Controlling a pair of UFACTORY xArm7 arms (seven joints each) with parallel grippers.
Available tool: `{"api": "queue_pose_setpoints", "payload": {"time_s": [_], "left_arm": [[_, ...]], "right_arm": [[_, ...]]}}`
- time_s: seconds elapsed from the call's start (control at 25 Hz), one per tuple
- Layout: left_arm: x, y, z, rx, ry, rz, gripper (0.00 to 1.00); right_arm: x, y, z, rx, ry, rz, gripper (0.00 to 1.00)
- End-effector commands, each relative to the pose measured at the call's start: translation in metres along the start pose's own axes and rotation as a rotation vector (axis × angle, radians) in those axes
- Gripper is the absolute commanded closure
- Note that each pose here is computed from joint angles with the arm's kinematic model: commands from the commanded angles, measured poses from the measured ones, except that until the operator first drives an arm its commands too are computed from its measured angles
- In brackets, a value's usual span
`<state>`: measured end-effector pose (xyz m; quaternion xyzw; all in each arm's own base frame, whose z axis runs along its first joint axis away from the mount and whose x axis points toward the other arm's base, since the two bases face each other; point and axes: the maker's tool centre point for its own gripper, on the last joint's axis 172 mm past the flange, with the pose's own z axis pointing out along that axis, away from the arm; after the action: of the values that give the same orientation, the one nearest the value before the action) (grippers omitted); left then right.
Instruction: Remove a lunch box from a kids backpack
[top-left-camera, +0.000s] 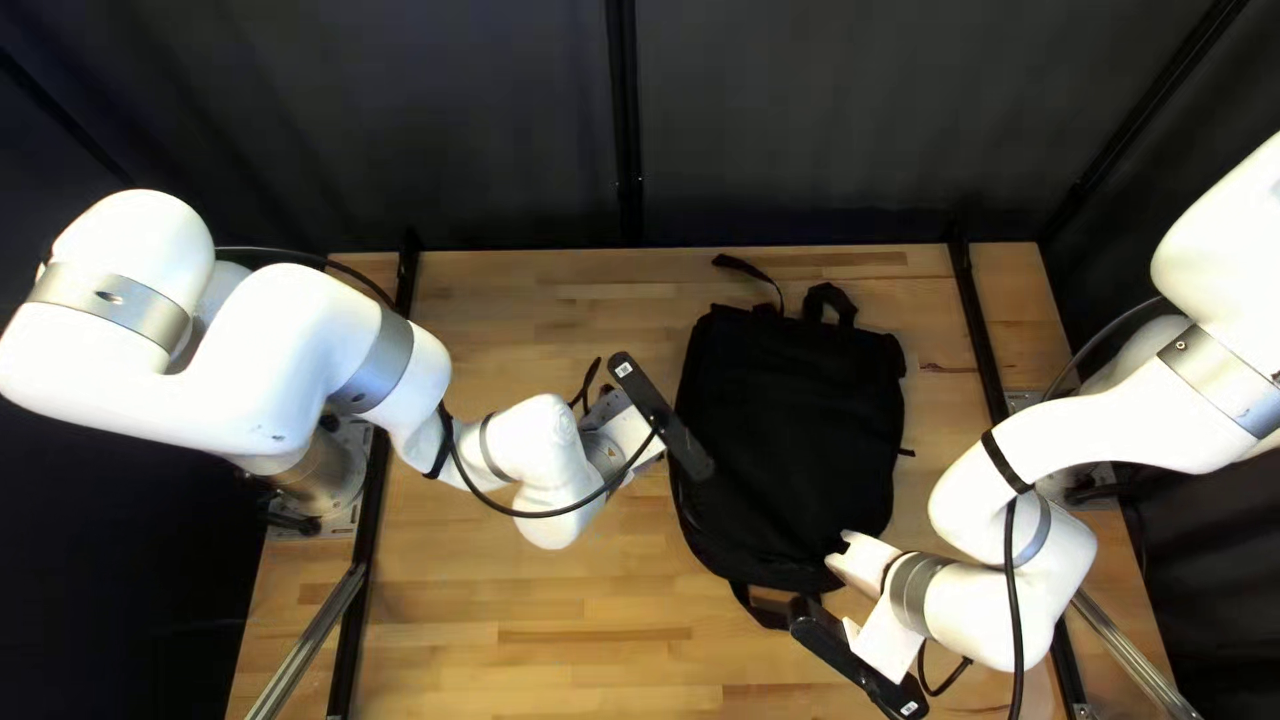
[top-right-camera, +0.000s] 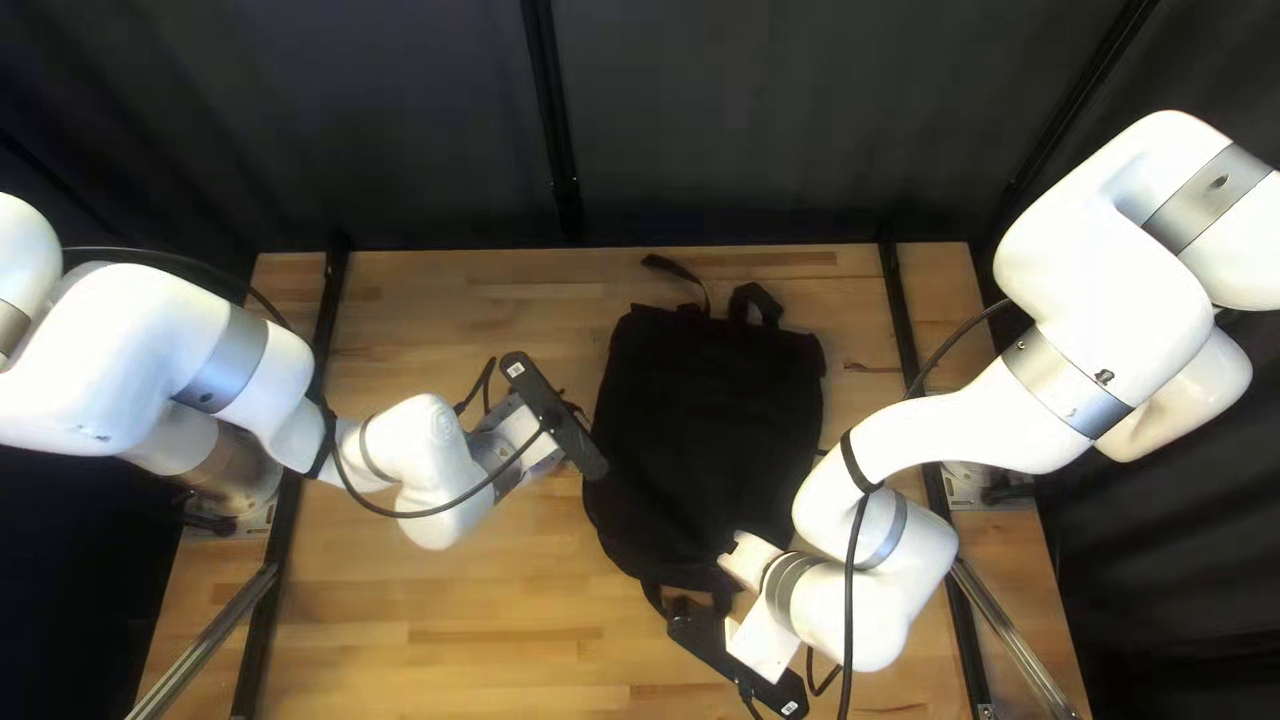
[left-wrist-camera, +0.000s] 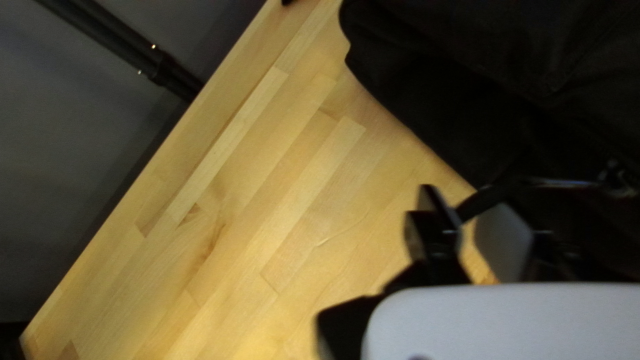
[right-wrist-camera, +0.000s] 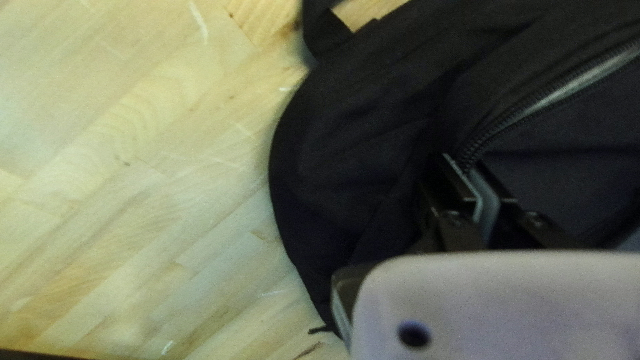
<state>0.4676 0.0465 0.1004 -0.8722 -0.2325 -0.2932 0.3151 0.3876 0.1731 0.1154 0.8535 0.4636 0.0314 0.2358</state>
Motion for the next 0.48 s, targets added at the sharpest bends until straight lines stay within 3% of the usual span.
{"api": "queue_pose_setpoints", "payload": {"time_s": [0.04, 0.16, 0.2, 0.24, 0.48], "left_arm": [[-0.005, 0.007, -0.053, -0.007, 0.007, 0.050, 0.00], [-0.012, 0.017, -0.100, -0.020, -0.010, 0.075, 0.00], [-0.018, 0.023, -0.123, -0.027, -0.021, 0.088, 0.00], [-0.024, 0.027, -0.143, -0.037, -0.032, 0.088, 0.00], [-0.058, 0.055, -0.218, -0.101, -0.140, 0.058, 0.00]], "right_arm": [[-0.002, 0.009, 0.002, -0.008, 0.003, -0.008, 1.00], [0.000, 0.015, 0.006, -0.014, 0.009, -0.013, 1.00], [0.001, 0.017, 0.008, -0.017, 0.013, -0.014, 0.59], [0.002, 0.017, 0.009, -0.018, 0.016, -0.015, 0.00], [0.004, 0.019, 0.001, -0.024, 0.024, -0.021, 0.00]]}}
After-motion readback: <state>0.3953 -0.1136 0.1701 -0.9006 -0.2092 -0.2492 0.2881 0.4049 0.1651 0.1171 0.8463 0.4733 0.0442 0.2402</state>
